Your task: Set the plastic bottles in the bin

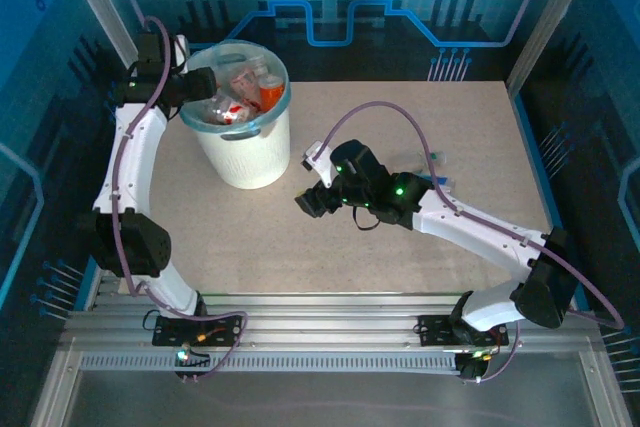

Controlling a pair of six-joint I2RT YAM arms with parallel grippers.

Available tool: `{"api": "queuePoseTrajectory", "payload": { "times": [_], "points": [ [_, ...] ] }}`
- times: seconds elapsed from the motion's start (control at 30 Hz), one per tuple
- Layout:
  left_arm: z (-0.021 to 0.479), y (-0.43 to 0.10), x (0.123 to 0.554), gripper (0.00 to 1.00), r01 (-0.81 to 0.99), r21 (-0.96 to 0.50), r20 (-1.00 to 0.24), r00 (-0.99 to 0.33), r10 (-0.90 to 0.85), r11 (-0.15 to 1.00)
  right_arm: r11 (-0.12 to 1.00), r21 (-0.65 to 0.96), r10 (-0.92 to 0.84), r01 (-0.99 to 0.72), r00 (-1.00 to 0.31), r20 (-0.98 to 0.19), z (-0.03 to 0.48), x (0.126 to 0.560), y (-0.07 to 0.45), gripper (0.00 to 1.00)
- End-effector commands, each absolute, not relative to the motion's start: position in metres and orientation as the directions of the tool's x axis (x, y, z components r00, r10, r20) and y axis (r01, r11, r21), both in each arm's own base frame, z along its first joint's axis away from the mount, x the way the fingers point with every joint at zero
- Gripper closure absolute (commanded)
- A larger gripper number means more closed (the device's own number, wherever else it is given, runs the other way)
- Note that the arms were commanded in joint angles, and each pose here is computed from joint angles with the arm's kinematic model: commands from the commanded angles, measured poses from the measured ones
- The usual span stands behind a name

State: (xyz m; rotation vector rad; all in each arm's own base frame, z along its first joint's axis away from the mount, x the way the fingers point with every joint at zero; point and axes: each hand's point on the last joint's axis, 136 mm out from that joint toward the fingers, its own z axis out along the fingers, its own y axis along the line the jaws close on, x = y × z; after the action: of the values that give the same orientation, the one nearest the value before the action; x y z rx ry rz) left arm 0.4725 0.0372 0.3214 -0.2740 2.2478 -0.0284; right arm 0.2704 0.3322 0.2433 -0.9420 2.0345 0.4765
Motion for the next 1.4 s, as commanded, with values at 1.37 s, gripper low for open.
{"api": "queuePoseTrajectory", "payload": {
  "times": [1.37],
  "points": [
    [0.292, -0.393, 0.262, 0.04, 0.906, 0.291, -0.847, 0.094, 0.523, 0.308, 0.582, 0.378, 0.810, 0.720, -0.472, -0.347, 0.088, 0.320, 0.011, 0.09]
  ]
}}
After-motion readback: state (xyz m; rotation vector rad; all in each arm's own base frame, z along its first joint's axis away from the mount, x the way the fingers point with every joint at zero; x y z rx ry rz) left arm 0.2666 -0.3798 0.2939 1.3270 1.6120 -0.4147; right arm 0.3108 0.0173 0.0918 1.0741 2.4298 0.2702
